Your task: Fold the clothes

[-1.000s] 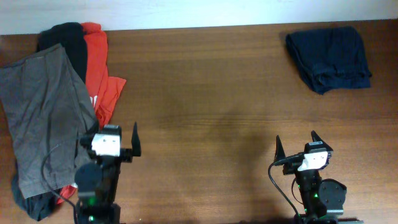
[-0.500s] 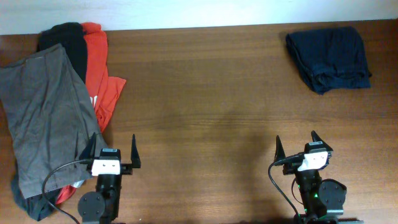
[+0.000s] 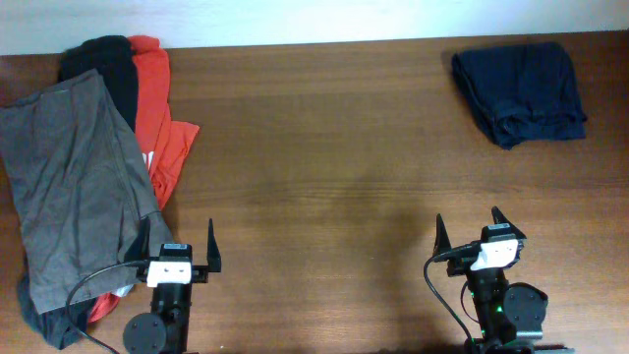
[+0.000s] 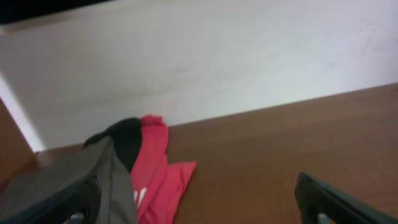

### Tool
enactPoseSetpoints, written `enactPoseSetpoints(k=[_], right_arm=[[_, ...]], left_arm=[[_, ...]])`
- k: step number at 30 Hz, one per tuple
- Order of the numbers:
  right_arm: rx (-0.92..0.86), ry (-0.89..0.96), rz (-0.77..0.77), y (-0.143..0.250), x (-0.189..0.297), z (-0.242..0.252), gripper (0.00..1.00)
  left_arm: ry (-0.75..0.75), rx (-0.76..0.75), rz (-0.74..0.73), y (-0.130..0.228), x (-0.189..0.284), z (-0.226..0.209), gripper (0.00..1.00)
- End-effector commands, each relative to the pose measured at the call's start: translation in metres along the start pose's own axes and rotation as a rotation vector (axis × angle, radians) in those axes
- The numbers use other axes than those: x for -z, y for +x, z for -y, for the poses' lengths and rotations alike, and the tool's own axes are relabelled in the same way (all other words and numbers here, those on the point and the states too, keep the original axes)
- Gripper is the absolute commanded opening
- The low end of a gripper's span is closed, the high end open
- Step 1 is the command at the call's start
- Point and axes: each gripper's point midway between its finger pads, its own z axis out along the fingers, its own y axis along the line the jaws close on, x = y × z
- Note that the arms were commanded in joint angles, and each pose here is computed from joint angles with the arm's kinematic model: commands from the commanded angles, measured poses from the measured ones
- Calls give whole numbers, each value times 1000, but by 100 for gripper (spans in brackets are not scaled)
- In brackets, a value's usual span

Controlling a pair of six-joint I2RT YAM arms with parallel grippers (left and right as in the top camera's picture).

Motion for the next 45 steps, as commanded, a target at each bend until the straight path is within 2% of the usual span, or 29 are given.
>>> enactPoseSetpoints(k=[1, 4, 45], right_arm=[[-12, 5, -1, 3, 0, 0, 99], [-12, 5, -1, 3, 0, 0, 99], [-12, 5, -1, 3, 0, 0, 99]], left_arm=[[-6, -19, -36, 10, 1, -2, 99], [13, -9, -139, 35, 3, 2, 99], [9, -10, -130, 33, 3, 1, 99]])
